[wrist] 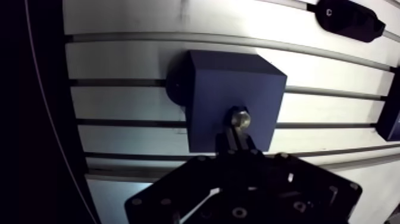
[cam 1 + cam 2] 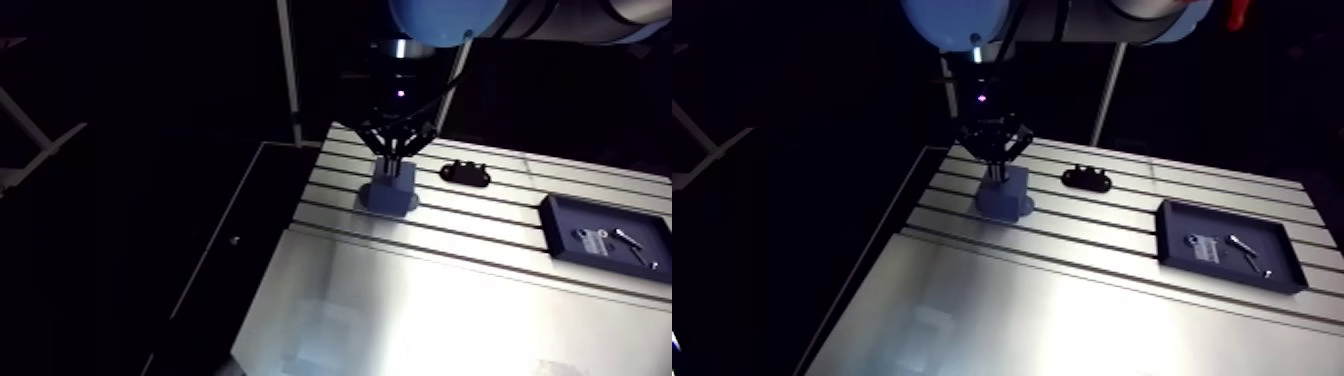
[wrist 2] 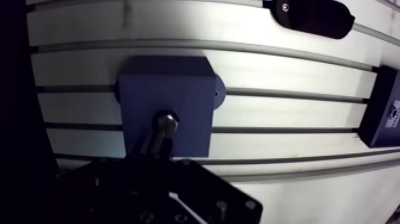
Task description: Pick up the M10 bolt and insert it into the hex recess until seated.
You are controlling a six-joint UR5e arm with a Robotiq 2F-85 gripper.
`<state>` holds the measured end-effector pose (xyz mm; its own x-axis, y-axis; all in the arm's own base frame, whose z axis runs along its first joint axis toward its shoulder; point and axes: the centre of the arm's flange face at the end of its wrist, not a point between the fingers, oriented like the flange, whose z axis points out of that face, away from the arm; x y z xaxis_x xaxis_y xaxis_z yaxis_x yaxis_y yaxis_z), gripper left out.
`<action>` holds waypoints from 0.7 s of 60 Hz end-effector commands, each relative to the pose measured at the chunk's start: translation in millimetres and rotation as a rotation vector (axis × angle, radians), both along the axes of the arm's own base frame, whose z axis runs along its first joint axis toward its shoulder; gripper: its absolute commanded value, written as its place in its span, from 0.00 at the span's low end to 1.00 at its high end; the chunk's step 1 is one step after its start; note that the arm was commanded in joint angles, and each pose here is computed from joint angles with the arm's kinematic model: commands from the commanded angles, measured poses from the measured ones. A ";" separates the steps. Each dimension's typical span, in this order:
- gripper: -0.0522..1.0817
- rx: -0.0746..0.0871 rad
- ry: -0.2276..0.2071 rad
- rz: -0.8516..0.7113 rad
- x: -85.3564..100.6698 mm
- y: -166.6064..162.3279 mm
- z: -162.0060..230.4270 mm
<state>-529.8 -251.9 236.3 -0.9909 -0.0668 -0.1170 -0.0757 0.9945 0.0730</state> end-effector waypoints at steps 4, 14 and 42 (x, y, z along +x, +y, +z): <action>1.00 0.001 -0.004 0.000 -0.3 -0.1 -2.3; 1.00 0.001 -0.007 0.002 -1.0 -0.2 -4.4; 1.00 0.002 -0.009 0.002 -0.6 -0.1 -5.0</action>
